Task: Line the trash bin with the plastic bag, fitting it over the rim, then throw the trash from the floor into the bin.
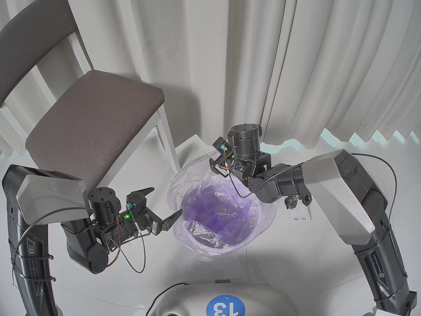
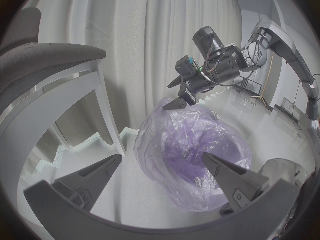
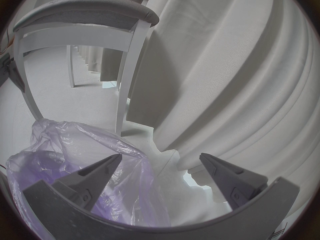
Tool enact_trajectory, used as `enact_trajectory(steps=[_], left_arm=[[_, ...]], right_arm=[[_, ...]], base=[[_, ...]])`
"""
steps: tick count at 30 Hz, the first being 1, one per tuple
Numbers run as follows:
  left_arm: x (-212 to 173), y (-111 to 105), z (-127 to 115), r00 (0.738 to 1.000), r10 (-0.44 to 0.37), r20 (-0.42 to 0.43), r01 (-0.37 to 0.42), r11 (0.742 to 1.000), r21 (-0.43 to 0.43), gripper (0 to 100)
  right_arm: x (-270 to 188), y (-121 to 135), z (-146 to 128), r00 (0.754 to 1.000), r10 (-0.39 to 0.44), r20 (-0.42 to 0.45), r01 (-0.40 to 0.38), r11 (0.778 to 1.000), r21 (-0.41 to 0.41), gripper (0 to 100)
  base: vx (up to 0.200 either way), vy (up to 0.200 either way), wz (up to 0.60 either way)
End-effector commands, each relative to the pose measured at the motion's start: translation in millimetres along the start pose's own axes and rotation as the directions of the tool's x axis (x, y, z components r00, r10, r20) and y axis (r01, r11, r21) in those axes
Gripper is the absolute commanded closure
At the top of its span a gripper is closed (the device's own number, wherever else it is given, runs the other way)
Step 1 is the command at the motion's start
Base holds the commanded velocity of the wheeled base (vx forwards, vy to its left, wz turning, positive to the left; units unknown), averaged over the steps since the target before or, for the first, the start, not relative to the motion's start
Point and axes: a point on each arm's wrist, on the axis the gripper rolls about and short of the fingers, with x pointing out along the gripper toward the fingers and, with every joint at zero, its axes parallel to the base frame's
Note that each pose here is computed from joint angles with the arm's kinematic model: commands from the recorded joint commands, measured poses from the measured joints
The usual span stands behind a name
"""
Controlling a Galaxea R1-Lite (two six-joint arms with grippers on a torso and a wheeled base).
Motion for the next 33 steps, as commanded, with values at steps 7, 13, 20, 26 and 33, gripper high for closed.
enact_trajectory(steps=[7, 13, 20, 26, 33], left_arm=[[-1, -1, 3, 1.0, -0.002, 0.018, 0.002, 1.0, 0.006, 0], [5, -1, 8, 0.999, 0.002, 0.046, -0.002, 1.0, 0.005, 0], [33, -19, 22, 0.994, 0.039, 0.105, -0.03, 0.996, -0.084, 0], [64, -29, 19, 0.962, 0.257, 0.094, -0.247, 0.964, -0.101, 0], [68, -28, 21, 0.947, 0.306, 0.097, -0.295, 0.949, -0.115, 0]], right_arm=[[-12, -4, 1, 0.999, 0.024, -0.02, -0.024, 1.0, -0.001, 0], [-39, -16, 14, 0.998, 0.064, -0.024, -0.063, 0.997, 0.036, 0], [-63, -13, -2, 0.985, 0.128, -0.119, -0.118, 0.989, 0.09, 0], [-78, -9, -16, 0.984, 0.125, -0.129, -0.099, 0.977, 0.191, 0], [-84, -14, -37, 0.992, 0.073, -0.105, -0.042, 0.962, 0.268, 0]], base=[[0.0, 0.0, 0.0], [0.0, 0.0, 0.0], [0.0, 0.0, 0.0], [0.0, 0.0, 0.0], [0.0, 0.0, 0.0]])
